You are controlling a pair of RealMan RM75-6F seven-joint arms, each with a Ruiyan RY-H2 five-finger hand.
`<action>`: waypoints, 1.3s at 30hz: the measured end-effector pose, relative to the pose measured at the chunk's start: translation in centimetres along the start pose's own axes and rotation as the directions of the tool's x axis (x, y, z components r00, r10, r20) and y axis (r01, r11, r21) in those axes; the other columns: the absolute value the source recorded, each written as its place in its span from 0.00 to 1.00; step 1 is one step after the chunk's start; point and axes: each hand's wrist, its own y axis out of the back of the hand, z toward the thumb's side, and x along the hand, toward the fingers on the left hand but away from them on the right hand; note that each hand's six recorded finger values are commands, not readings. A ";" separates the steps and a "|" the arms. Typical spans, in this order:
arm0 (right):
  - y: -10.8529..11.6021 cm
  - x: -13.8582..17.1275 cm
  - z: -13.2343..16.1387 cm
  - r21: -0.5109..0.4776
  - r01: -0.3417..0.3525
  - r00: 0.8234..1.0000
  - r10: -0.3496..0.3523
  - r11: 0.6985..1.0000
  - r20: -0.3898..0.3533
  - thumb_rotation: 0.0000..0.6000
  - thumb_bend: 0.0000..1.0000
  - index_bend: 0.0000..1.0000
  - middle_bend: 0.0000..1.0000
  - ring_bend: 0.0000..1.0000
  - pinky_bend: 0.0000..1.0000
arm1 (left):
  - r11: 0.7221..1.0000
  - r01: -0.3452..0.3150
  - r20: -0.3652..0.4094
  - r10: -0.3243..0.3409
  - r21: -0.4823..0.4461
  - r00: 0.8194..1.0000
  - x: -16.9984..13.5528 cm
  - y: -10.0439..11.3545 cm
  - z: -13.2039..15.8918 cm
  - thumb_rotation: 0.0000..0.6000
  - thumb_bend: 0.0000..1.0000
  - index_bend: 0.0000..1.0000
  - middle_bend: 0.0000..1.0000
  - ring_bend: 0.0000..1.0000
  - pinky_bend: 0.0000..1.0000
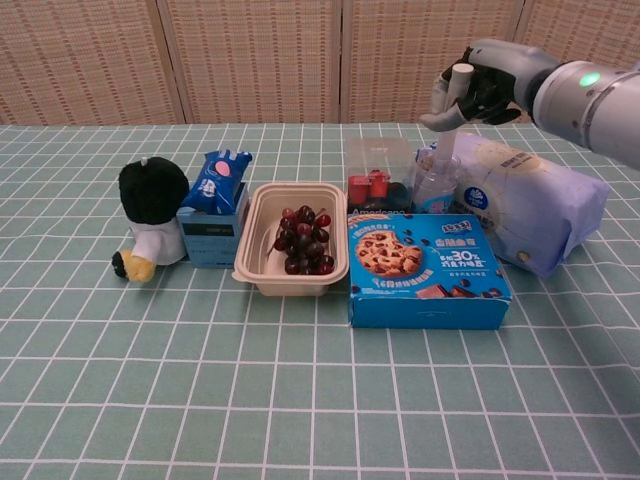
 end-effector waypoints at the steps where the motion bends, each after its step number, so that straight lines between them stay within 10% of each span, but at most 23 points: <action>1: 0.1 0.1 0.2 -0.001 0.003 1.000 -0.003 1.000 -0.006 1.00 0.52 0.78 1.00 1.00 1.00 | 1.000 0.000 0.000 0.000 0.000 1.000 0.0 0.0 0.0 1.00 0.07 0.64 0.87 0.62 0.62; 29: 4.7 9.1 6.2 -0.002 0.093 0.957 -0.090 0.996 -0.276 1.00 0.52 0.79 1.00 1.00 1.00 | 1.000 0.013 -0.008 -0.013 0.019 1.000 0.2 -0.5 0.0 1.00 0.07 0.64 0.87 0.62 0.62; 39: 4.5 10.3 6.5 -0.089 0.020 0.952 -0.047 0.996 -0.304 1.00 0.52 0.79 1.00 1.00 1.00 | 1.000 0.013 -0.010 -0.013 0.014 1.000 0.3 -0.5 0.0 1.00 0.07 0.64 0.87 0.62 0.62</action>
